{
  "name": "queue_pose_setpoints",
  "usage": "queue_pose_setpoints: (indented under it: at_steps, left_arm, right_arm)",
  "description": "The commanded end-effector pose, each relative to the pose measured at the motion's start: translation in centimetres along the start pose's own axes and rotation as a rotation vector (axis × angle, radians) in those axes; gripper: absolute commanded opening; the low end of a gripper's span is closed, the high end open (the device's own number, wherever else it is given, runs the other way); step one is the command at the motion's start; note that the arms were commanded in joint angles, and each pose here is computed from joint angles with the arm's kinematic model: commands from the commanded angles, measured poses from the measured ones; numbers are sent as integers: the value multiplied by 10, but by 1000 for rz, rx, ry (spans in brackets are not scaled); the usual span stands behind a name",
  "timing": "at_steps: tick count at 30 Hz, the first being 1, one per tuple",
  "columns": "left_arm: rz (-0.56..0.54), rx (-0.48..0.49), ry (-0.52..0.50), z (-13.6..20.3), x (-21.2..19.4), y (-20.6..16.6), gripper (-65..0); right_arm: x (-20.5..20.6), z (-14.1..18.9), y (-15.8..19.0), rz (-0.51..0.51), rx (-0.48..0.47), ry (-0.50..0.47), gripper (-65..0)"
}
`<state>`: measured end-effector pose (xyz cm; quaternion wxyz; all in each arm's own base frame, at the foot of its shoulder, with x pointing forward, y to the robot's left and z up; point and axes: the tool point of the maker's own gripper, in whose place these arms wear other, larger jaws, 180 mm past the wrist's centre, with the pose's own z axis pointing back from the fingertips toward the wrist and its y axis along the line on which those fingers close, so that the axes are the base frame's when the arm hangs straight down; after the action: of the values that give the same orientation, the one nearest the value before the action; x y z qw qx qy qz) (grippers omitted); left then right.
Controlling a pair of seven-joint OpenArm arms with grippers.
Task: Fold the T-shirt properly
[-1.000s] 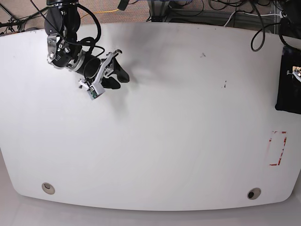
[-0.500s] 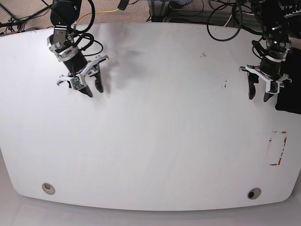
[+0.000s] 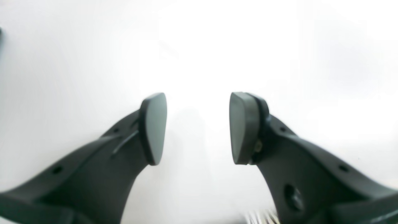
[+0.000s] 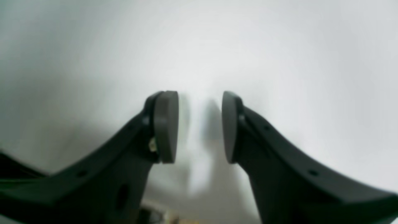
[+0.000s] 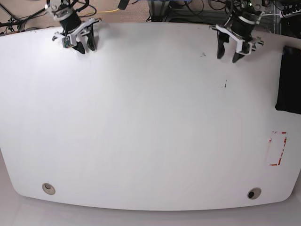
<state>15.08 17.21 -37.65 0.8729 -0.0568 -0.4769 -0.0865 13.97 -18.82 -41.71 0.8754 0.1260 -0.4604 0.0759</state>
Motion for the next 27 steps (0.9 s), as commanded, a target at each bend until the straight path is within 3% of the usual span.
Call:
queue_pose_setpoints:
  at_steps: [1, 7, 14, 21, 27]
  left_arm:
    - [1, -8, 1, 17, -1, -8, -364]
    - [60, -26, 222, 75, -65, -28, -364]
    - [163, -43, 488, 119, -164, -30, -364]
    - [323, -56, 669, 99, -259, -35, -364]
    - [421, -40, 767, 73, -301, -30, -364]
  right_arm:
    - [10, 17, 5, -48, 11, -57, -428]
    - [-47, 80, 28, -175, 8, 108, -428]
    - [-108, 117, 66, -332, 2, 253, -428]
    - [-198, 109, 97, -403, 54, 463, -428]
    - [-244, 77, 99, -422, 24, 569, -428]
